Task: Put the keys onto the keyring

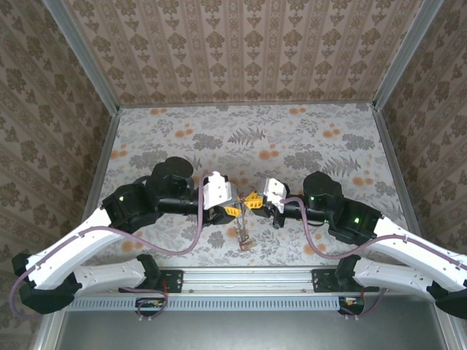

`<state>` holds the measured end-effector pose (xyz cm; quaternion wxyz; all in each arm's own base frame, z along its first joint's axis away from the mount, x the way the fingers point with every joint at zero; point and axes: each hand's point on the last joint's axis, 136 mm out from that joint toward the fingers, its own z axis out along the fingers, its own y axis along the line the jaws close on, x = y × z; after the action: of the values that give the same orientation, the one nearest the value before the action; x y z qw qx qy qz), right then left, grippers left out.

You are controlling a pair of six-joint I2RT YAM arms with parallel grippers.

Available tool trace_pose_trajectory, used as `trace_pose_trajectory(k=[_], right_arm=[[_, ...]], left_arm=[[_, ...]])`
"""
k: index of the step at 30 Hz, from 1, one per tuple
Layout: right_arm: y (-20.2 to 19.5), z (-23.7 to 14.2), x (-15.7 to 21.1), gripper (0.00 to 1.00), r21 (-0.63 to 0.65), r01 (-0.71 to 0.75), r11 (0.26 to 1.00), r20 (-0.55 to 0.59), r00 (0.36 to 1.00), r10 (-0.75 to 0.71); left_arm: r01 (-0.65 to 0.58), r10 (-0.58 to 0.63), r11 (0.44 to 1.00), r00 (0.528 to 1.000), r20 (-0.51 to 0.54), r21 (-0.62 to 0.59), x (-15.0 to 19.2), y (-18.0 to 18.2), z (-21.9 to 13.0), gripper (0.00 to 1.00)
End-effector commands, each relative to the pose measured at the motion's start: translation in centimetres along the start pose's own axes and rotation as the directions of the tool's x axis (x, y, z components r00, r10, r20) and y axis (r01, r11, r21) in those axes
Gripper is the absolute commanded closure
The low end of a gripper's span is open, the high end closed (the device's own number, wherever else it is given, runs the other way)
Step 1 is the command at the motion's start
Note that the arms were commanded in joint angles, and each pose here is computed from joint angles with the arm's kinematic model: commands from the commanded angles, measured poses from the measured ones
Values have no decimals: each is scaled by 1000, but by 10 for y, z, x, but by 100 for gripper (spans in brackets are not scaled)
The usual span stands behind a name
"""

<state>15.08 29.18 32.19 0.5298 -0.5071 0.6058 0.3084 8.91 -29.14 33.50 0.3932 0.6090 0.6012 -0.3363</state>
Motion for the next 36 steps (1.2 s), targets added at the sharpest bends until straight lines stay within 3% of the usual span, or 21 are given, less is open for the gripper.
trace_pose_trajectory(k=[1, 19, 22, 27, 36], right_arm=[[-3, -7, -24, 100, 3, 32, 999, 56, 998, -32], [2, -4, -20, 100, -29, 39, 999, 33, 999, -38], [3, -5, -19, 100, -27, 41, 999, 33, 999, -40], [3, -6, -20, 100, -26, 44, 999, 33, 999, -43], [7, -7, -19, 100, -45, 48, 998, 37, 998, -46]], left_arm=[[-50, 50, 999, 999, -6, -20, -7, 1, -9, 66], [-75, 73, 997, 991, -110, -13, 7, 7, 10, 67], [-79, 77, 997, 991, -110, -16, 8, 8, 10, 73], [-80, 79, 997, 991, -107, -4, 8, 4, 9, 99], [-102, 102, 995, 995, -12, 13, -5, -5, -1, 100]])
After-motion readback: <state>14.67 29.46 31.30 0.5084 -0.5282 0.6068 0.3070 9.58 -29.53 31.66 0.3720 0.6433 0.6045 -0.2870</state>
